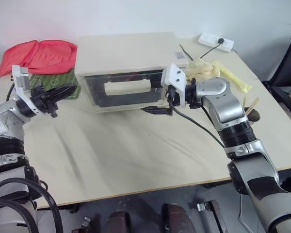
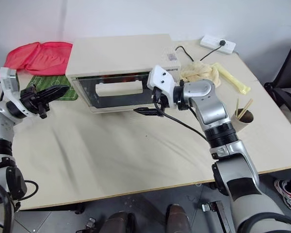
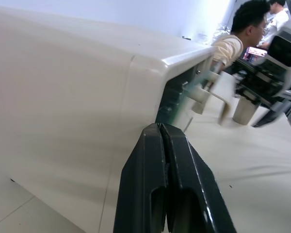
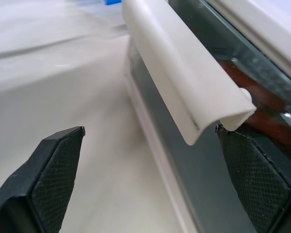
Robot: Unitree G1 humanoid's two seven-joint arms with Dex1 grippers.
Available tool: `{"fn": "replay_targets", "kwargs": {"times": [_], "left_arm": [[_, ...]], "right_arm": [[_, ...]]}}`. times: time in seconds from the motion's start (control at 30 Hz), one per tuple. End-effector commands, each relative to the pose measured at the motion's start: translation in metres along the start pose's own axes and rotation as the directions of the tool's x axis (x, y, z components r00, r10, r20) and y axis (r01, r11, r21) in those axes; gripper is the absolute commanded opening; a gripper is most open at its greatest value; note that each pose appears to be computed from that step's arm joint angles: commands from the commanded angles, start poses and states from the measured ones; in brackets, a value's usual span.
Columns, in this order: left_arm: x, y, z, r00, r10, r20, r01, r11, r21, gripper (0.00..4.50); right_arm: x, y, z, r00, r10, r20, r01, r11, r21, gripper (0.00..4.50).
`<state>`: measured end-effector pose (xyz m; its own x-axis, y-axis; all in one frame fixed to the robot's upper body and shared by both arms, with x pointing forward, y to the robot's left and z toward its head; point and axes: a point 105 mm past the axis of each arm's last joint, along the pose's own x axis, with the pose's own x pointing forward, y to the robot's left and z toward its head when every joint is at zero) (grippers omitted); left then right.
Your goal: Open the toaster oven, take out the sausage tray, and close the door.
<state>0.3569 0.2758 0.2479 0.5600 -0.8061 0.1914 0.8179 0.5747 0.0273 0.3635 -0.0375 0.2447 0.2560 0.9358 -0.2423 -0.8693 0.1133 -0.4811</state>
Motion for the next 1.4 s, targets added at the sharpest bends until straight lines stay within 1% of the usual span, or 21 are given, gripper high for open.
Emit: {"fn": "replay_targets", "kwargs": {"times": [0.03,0.23,0.4,0.63,0.73,0.93,1.03,1.17,1.2,1.3,1.4], "left_arm": [[-0.003,-0.002,0.018,1.0,-0.001,0.027,0.0,0.999,0.047,0.04],[0.015,-0.013,0.008,0.996,-0.092,-0.012,0.092,0.996,-0.006,0.04],[0.024,-0.02,-0.008,0.985,-0.156,-0.079,0.152,0.987,-0.056,0.04],[0.032,-0.02,-0.013,0.98,-0.177,-0.088,0.171,0.983,-0.067,0.04],[0.033,-0.02,-0.015,0.979,-0.179,-0.095,0.173,0.983,-0.067,0.04],[0.034,-0.021,-0.017,0.976,-0.194,-0.101,0.187,0.98,-0.069,0.04],[0.034,-0.022,-0.02,0.973,-0.203,-0.112,0.196,0.978,-0.073,0.04],[0.035,-0.029,-0.031,0.957,-0.247,-0.153,0.234,0.967,-0.098,0.04],[0.035,-0.03,-0.033,0.955,-0.252,-0.158,0.238,0.966,-0.101,0.04],[0.036,-0.036,-0.048,0.932,-0.287,-0.221,0.263,0.956,-0.131,0.04],[0.036,-0.04,-0.057,0.914,-0.305,-0.266,0.277,0.951,-0.14,0.04]], "right_arm": [[0.0,0.02,0.027,0.993,0.098,0.065,-0.091,0.991,-0.099,4.5],[0.001,0.035,0.017,0.994,0.107,0.026,-0.104,0.99,-0.095,4.5],[0.0,0.037,0.012,0.999,0.052,0.006,-0.052,0.996,-0.079,4.5],[-0.009,0.042,0.008,1.0,0.027,-0.014,-0.028,0.998,-0.057,4.5],[-0.016,0.043,0.0,0.998,0.016,-0.068,-0.019,0.999,-0.051,4.5],[-0.041,0.054,-0.032,0.978,0.02,-0.207,-0.021,1.0,0.001,4.5],[-0.051,0.058,-0.042,0.965,0.025,-0.262,-0.022,1.0,0.017,4.5],[-0.084,0.075,-0.066,0.912,0.085,-0.4,-0.068,0.996,0.056,4.5],[-0.088,0.076,-0.067,0.907,0.089,-0.412,-0.071,0.996,0.06,4.5],[-0.118,0.066,-0.065,0.883,0.035,-0.469,-0.012,0.999,0.052,4.5],[-0.133,0.056,-0.058,0.871,-0.018,-0.492,0.034,0.999,0.023,4.5]]}}
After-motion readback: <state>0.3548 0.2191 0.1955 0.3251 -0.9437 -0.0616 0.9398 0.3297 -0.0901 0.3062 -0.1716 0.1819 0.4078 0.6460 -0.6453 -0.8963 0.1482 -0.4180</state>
